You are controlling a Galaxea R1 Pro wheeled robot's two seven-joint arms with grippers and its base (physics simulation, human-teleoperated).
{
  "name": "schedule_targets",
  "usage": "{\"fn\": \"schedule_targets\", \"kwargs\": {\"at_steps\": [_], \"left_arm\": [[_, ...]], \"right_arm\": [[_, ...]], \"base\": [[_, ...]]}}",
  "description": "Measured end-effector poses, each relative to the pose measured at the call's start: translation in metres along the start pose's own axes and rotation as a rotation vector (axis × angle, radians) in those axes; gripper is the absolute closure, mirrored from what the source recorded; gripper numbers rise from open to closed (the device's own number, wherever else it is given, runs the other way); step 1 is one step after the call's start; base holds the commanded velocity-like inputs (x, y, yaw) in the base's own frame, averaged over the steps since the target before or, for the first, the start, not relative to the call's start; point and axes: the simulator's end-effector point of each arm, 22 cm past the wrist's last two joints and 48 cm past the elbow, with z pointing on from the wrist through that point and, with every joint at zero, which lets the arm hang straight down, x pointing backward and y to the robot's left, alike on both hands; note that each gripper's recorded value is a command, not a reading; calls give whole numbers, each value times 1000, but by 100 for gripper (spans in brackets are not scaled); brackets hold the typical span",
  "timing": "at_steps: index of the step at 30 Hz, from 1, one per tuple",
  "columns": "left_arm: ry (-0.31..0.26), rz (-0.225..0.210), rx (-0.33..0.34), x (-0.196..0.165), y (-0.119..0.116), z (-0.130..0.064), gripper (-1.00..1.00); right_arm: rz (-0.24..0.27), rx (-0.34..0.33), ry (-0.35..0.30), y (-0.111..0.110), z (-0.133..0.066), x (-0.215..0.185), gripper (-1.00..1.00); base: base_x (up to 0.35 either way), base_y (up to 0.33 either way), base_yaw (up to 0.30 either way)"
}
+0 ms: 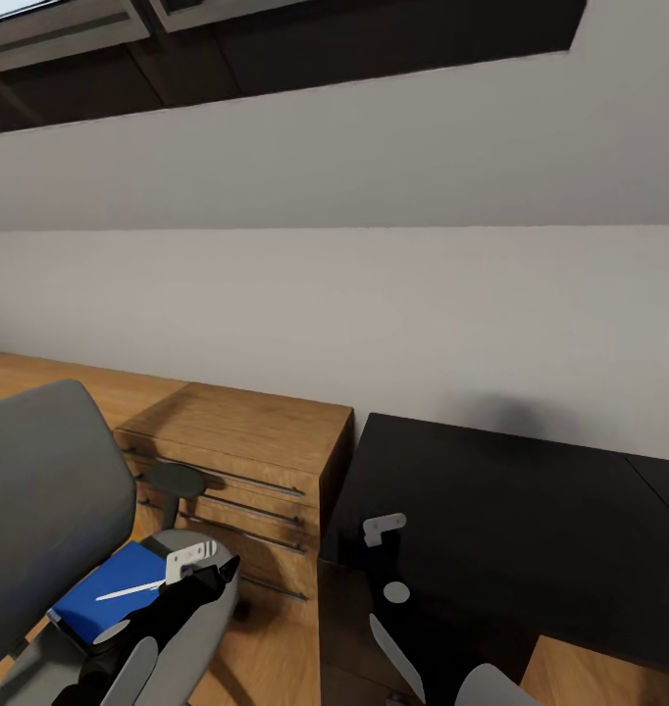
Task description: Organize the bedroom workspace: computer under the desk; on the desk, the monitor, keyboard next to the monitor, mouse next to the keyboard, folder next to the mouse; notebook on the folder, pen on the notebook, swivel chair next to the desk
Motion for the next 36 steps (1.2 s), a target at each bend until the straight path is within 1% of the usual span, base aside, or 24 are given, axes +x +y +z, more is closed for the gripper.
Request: {"fn": "schedule_targets", "kwargs": {"at_steps": [9, 13, 23, 29, 32, 36], "left_arm": [[0, 1, 0, 0, 0, 0, -100], [0, 1, 0, -6, -2, -3, -100], [2, 0, -1, -20, -9, -10, -100], [5, 0, -6, -27, -11, -14, -100], [13, -2, -12, -27, -10, -15, -100], [19, -1, -18, -29, -11, -18, -100]], "right_arm": [[-1, 1, 0, -1, 0, 0, -100], [0, 1, -1, -1, -2, -7, -100], [5, 9, -16, -5, -6, -31, -100], [22, 15, -55, -7, -9, -56, -100], [32, 28, -66, -9, -11, -71, -100], [43, 88, -60, -20, -15, -95, -100]], "base": [[0, 0, 0], [0, 0, 0], [0, 0, 0], [0, 0, 0], [0, 0, 0], [0, 0, 0]]}}
